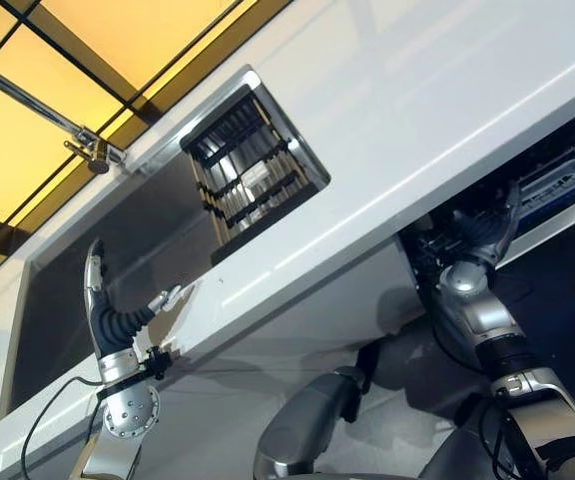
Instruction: Pick up plates and place into dishwasher.
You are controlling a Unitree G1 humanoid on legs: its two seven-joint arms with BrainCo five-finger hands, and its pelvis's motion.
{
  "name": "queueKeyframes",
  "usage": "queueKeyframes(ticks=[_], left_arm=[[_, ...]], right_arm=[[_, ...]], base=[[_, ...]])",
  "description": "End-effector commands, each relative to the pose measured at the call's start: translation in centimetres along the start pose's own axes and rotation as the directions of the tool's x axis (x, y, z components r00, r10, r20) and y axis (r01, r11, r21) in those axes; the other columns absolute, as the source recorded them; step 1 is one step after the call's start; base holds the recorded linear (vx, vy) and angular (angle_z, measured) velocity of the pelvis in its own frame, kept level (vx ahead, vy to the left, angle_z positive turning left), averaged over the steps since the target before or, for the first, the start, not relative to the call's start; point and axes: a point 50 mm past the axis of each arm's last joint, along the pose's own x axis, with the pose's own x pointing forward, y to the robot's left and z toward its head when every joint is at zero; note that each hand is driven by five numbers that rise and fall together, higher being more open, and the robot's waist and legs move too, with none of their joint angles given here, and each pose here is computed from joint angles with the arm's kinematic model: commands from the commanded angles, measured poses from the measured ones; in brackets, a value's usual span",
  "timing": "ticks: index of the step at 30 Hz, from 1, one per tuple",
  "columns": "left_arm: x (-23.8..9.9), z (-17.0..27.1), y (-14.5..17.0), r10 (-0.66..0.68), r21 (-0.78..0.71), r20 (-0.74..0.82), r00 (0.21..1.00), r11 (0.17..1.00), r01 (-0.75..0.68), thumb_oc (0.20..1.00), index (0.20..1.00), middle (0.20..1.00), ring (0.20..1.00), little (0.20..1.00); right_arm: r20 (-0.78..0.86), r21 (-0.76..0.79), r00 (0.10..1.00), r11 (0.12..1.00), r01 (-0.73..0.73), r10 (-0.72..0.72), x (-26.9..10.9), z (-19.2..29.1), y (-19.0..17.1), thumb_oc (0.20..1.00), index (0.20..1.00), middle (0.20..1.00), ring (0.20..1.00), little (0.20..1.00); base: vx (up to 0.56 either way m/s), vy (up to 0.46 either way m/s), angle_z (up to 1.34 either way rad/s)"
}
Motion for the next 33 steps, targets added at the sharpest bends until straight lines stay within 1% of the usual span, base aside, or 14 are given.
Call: queueKeyframes(ticks=[1, 5, 9, 16, 27, 33], left_arm=[[1.8, 2.3, 0.6, 0.053, -0.076, 0.133, 0.990, 0.996, -0.043, 1.000, 1.000, 1.000, 1.000, 1.000], [1.9, 2.4, 0.3, 0.071, -0.092, 0.139, 0.988, 0.994, -0.059, 1.000, 1.000, 1.000, 1.000, 1.000], [2.2, 2.6, 0.0, 0.091, -0.105, 0.146, 0.985, 0.992, -0.075, 1.000, 1.000, 1.000, 1.000, 1.000], [2.7, 2.7, -0.7, 0.119, -0.099, 0.146, 0.982, 0.990, -0.105, 1.000, 1.000, 1.000, 1.000, 1.000], [3.4, 2.8, -1.7, 0.138, -0.075, 0.136, 0.981, 0.989, -0.129, 1.000, 1.000, 1.000, 1.000, 1.000], [3.5, 2.9, -2.0, 0.156, -0.066, 0.135, 0.979, 0.987, -0.148, 1.000, 1.000, 1.000, 1.000, 1.000]], right_arm=[[0.198, 0.223, 0.980, 0.973, -0.058, 0.013, 0.3, 7.9, 3.1, 1.000, 1.000, 1.000, 1.000, 1.000], [0.202, 0.224, 0.977, 0.975, 0.013, -0.060, 0.6, 8.0, 2.4, 1.000, 1.000, 1.000, 1.000, 1.000], [0.198, 0.223, 0.975, 0.973, 0.053, -0.099, 0.6, 7.8, 1.7, 1.000, 1.000, 1.000, 1.000, 1.000], [0.190, 0.214, 0.976, 0.974, 0.069, -0.111, -0.3, 6.5, 1.2, 1.000, 1.000, 1.000, 1.000, 1.000], [0.137, 0.214, 0.984, 0.974, 0.079, -0.110, -0.3, 4.6, 0.0, 1.000, 1.000, 1.000, 1.000, 1.000], [0.119, 0.228, 0.983, 0.967, 0.110, -0.140, -0.4, 3.8, -0.8, 1.000, 1.000, 1.000, 1.000, 1.000]], base=[[-0.05, -0.034, -0.01], [-0.05, -0.037, 0.01], [-0.06, -0.058, -0.03], [-0.07, -0.059, -0.13], [-0.01, -0.059, -0.20], [-0.02, -0.041, -0.13]])
